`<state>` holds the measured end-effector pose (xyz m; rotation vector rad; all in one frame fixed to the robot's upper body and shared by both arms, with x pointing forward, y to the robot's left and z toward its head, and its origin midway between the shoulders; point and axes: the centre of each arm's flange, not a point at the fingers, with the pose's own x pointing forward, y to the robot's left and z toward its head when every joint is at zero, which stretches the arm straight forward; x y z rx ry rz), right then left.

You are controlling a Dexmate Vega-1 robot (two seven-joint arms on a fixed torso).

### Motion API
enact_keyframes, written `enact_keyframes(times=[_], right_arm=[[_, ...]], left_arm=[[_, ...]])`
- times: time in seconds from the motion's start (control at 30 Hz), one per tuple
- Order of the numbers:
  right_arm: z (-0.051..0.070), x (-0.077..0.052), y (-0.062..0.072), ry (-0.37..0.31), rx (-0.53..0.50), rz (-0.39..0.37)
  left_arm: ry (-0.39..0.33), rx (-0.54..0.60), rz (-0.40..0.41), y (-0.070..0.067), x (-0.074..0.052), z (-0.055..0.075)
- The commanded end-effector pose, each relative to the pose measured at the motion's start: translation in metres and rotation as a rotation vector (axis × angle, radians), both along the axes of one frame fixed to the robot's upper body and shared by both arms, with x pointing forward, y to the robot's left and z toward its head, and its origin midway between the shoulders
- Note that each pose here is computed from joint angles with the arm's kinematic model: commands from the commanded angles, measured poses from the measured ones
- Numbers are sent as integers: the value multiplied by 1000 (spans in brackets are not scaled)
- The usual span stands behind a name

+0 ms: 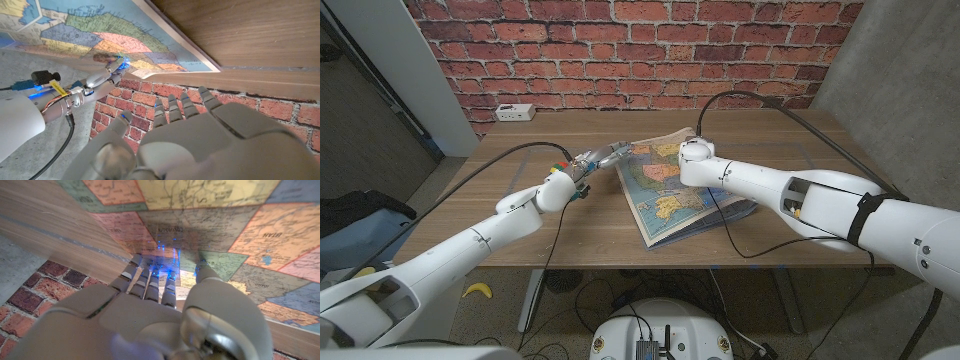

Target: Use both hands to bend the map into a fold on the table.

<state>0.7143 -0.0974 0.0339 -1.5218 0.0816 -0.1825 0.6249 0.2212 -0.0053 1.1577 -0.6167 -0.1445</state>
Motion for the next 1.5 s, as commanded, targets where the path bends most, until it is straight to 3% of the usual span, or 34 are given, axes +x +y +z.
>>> enact_keyframes(times=[0.03,0.57,0.73,1.0,1.3,1.5], right_arm=[[-2,1,1,19,-1,-8],[0,-2,0,1,5,7],[2,-6,-1,-14,13,17],[4,-26,-5,-103,25,38],[-1,-53,-14,-274,82,58],[-9,-64,-21,-232,110,25]], left_arm=[[138,69,-3,-9,13,-6],[261,168,5,-27,30,-19],[335,192,34,-30,37,-21],[369,195,38,-32,43,-22],[376,195,32,-34,46,-21],[369,190,22,-35,46,-20]])
